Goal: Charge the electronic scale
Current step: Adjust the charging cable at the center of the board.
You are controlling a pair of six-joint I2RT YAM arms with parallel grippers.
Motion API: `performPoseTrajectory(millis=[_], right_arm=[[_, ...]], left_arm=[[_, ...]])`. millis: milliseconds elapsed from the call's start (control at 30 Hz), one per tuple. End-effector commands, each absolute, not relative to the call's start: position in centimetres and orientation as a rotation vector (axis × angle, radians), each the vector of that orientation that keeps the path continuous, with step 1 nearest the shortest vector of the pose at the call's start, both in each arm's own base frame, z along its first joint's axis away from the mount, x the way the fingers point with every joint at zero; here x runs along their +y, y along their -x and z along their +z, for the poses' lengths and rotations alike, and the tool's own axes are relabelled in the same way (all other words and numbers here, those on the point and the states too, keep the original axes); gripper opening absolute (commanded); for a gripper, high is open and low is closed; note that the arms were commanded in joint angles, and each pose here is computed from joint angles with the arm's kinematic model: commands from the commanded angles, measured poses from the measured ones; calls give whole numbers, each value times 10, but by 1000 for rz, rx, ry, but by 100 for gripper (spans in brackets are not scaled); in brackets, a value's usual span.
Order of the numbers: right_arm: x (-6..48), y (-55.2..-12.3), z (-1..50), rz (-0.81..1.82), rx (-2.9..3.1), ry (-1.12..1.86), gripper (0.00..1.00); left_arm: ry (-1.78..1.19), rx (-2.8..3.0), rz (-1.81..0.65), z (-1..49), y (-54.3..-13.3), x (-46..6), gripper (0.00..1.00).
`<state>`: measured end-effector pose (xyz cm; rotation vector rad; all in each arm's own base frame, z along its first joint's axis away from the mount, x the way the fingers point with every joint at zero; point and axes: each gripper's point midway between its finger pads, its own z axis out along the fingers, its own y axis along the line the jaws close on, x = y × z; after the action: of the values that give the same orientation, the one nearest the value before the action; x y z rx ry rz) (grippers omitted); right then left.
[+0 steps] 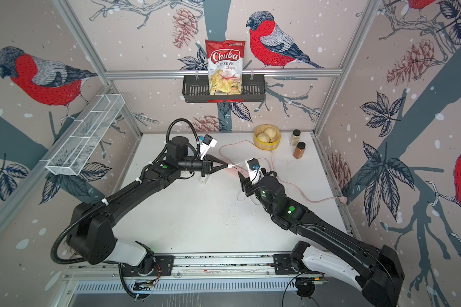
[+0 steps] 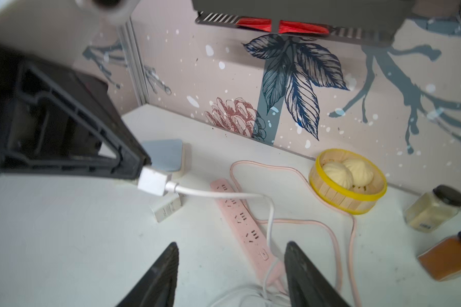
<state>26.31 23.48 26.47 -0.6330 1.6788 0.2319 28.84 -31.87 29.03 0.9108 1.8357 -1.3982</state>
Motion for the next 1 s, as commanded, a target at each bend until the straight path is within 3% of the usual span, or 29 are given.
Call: performPoseTrajectory(millis=[0,333,733,833,967], right_arm=[[237,-267,277,-5,1522,781,64],[256,-259,286,-121,1371,887,63],[259,-227,304,125,1242,902,56],[256,-218,307,149,1190,922,47],[261,-209,307,184,1177,993,46]], left_arm=[[-954,1851,-1438,291,-275,-315,0],[-1000,1846,-1456,291,-266,-313,0],[-1137,1647,-1271,302,-248,-299,0],[-1176,1617,-1241,304,-242,-296,0],[-1224,1605,-1228,306,-235,-293,0]])
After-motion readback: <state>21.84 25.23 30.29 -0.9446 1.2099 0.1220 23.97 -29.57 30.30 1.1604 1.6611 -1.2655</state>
